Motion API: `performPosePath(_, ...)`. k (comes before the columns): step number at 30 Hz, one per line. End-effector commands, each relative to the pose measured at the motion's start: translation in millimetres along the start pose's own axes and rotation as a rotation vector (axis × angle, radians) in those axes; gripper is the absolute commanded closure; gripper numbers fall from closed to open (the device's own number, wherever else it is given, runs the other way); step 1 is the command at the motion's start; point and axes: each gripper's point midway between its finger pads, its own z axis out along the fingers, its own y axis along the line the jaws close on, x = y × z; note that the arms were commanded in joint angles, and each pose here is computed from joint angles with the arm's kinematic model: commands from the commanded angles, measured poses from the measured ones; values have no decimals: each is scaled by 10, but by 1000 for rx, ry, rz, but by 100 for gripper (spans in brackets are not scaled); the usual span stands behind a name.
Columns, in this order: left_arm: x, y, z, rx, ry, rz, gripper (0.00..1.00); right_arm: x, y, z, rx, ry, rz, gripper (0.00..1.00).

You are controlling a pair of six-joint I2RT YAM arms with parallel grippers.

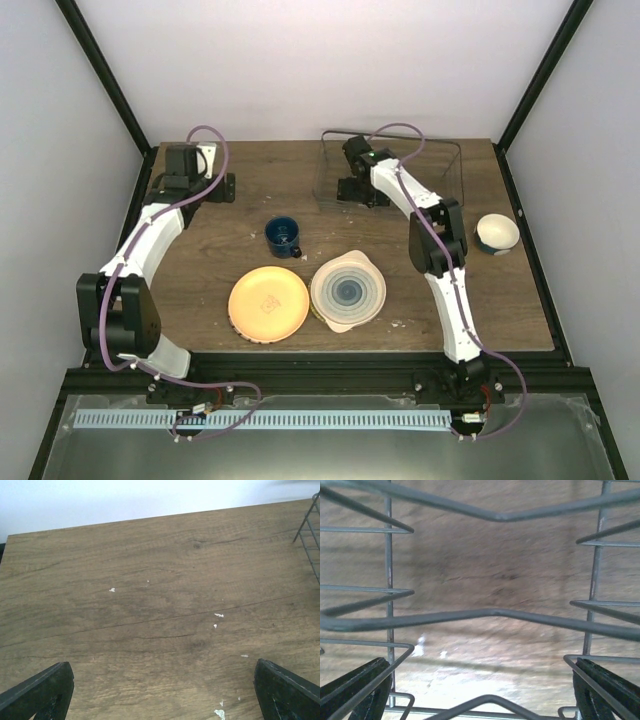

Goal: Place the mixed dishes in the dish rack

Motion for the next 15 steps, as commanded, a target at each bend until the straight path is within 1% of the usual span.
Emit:
performPosePath(1,73,-53,-47,21,13,7,0,237,391,-116,-75,57,-39,0)
performPosePath(12,130,-62,-154,20,13,8,0,567,754,-265,-100,85,-110,0)
performPosePath(15,149,-57,-174,17,15,10,0,691,773,-245,-93,106,-118,0)
